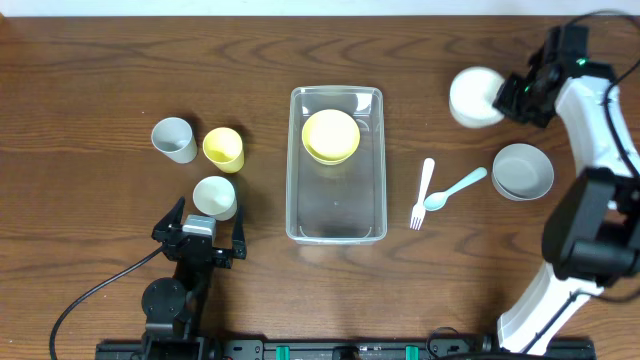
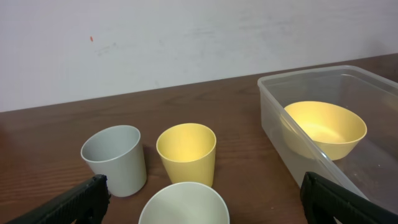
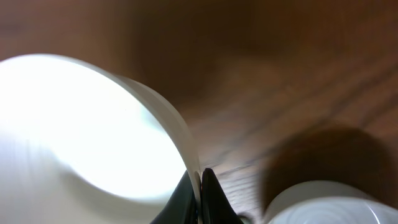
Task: Pack container
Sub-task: 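Carry the white bowl over the container and stack it on the yellow bowl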
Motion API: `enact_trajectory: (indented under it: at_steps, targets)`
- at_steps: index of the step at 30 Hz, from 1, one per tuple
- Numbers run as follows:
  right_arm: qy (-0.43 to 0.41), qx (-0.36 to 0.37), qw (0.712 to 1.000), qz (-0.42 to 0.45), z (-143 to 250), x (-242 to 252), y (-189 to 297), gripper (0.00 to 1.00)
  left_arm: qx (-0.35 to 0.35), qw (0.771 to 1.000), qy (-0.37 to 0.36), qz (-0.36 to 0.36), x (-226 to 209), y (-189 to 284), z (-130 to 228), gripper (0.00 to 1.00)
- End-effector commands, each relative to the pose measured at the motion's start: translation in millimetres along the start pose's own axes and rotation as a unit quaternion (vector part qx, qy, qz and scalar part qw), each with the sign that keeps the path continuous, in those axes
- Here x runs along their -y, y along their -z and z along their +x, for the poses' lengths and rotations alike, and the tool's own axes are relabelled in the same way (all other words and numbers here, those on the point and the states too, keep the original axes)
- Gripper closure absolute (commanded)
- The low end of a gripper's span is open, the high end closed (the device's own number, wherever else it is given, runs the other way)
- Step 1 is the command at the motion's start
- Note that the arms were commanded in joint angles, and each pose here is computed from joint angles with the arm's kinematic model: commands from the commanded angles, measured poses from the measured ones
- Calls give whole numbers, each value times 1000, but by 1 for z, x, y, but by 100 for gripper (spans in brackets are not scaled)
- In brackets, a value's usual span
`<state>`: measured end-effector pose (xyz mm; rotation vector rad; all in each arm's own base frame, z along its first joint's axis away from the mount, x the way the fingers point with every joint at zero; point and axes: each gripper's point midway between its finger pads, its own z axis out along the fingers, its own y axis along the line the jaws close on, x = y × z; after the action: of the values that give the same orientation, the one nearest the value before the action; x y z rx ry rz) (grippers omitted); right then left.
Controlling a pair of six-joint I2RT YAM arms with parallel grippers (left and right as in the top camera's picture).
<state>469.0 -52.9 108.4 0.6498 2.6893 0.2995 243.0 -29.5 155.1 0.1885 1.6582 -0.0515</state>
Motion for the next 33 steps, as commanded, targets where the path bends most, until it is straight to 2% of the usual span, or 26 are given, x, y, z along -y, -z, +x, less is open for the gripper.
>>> enact_trajectory:
  at_steps: [1, 8, 11, 18, 24, 33]
  targets:
    - [61, 57, 992, -94, -12, -64, 74, 99, -24, 1000, 0, 3, 1, -1, 16, 2]
    - [132, 64, 978, -150, 33, -146, 116, 99, -24, 1000, 0, 3, 1, -1, 16, 2]
    - [164, 48, 972, -163, 61, -182, 113, 99, -24, 1000, 0, 3, 1, -1, 16, 2]
    - [222, 52, 967, -115, 116, -239, 82, 99, -24, 1000, 0, 3, 1, -1, 16, 2]
    - [230, 56, 968, -80, 139, -257, 53, 99, -24, 1000, 0, 3, 1, -1, 16, 2]
    - [232, 17, 972, -38, 154, -249, -5, 99, -24, 1000, 0, 3, 1, -1, 16, 2]
